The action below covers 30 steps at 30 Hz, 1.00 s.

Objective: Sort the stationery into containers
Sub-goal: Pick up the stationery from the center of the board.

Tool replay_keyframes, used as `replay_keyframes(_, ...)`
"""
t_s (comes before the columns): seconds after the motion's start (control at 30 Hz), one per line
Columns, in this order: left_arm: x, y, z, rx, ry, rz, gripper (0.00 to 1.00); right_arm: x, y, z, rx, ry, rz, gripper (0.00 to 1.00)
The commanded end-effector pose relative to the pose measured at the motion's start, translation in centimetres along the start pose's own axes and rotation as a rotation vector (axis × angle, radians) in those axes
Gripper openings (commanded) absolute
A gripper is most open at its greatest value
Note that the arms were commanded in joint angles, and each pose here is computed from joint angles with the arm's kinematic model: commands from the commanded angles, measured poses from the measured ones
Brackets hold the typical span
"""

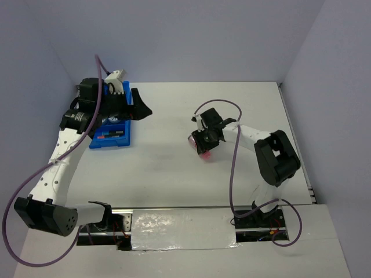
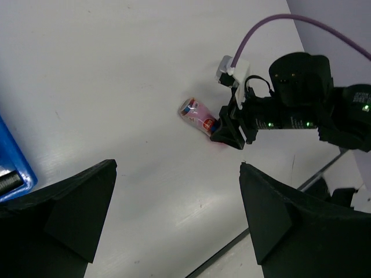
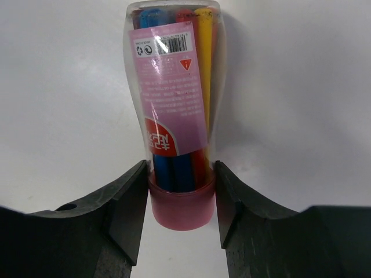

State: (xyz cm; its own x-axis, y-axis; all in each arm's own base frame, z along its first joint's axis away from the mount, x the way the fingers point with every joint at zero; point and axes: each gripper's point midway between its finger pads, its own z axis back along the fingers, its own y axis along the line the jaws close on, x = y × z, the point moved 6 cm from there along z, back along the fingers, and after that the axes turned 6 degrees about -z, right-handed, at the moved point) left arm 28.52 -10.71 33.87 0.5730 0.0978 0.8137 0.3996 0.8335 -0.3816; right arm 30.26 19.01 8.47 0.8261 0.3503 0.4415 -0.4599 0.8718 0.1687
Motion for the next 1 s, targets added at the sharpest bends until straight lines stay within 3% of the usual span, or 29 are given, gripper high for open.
replay_keyframes(0.0, 1.4, -2.5, -0.3, -0.123, -0.002, -0.138, 0.99, 1.5, 3.5, 4.7, 0.204, -0.126, -0.043, 0.0)
replay_keyframes(0.1, 1.2, -4.7, -1.2, -0.22, 0.041, -0.193, 0.99, 2.4, 5.8, 9.4, 0.379, -0.191, 0.012, 0.0)
replay_keyframes(0.13, 1.5, -5.2, -1.2, -0.247, 0.04, -0.196, 0.99, 1.7, 6.7, 10.4, 0.456, -0.142, 0.02, 0.0)
replay_keyframes(0.23, 1.6, -6.0, -2.0, -0.306, 0.068, -0.152, 0.99, 3.0, 8.6, 13.9, 0.602, -0.184, 0.045, 0.0)
replay_keyframes(0.37, 2.7, -6.5, -2.1, -0.289, 0.033, -0.024, 0.99, 4.6, 10.0, 17.3, 0.678, -0.361, -0.042, 0.0)
replay_keyframes(0.43, 2.3, -7.2, -2.3, -0.344, 0.031, 0.111, 0.99, 5.7, 10.7, 19.1, 0.732, -0.487, -0.066, 0.0)
replay_keyframes(0.47, 3.6, -8.3, -1.7, -0.407, -0.059, 0.107, 0.99, 6.0, 11.0, 19.7, 0.76, -0.508, -0.138, 0.0)
replay_keyframes(0.5, 2.8, -8.5, -2.1, -0.446, -0.042, 0.211, 0.99, 6.2, 11.3, 20.5, 0.785, -0.543, -0.145, 0.0)
replay_keyframes(0.57, 4.1, -9.9, -1.1, -0.575, -0.133, 0.199, 0.99, 6.9, 11.5, 21.3, 0.795, -0.595, -0.169, 0.0)
replay_keyframes(0.7, 3.4, -11.1, -1.8, -0.667, -0.092, 0.237, 0.99, 8.2, 12.1, 24.0, 0.835, -0.71, -0.152, 0.0)
replay_keyframes(0.97, 2.5, -12.4, -1.6, -0.796, -0.124, 0.24, 0.99, 10.0, 13.9, 26.0, 0.922, -0.734, -0.113, 0.0)
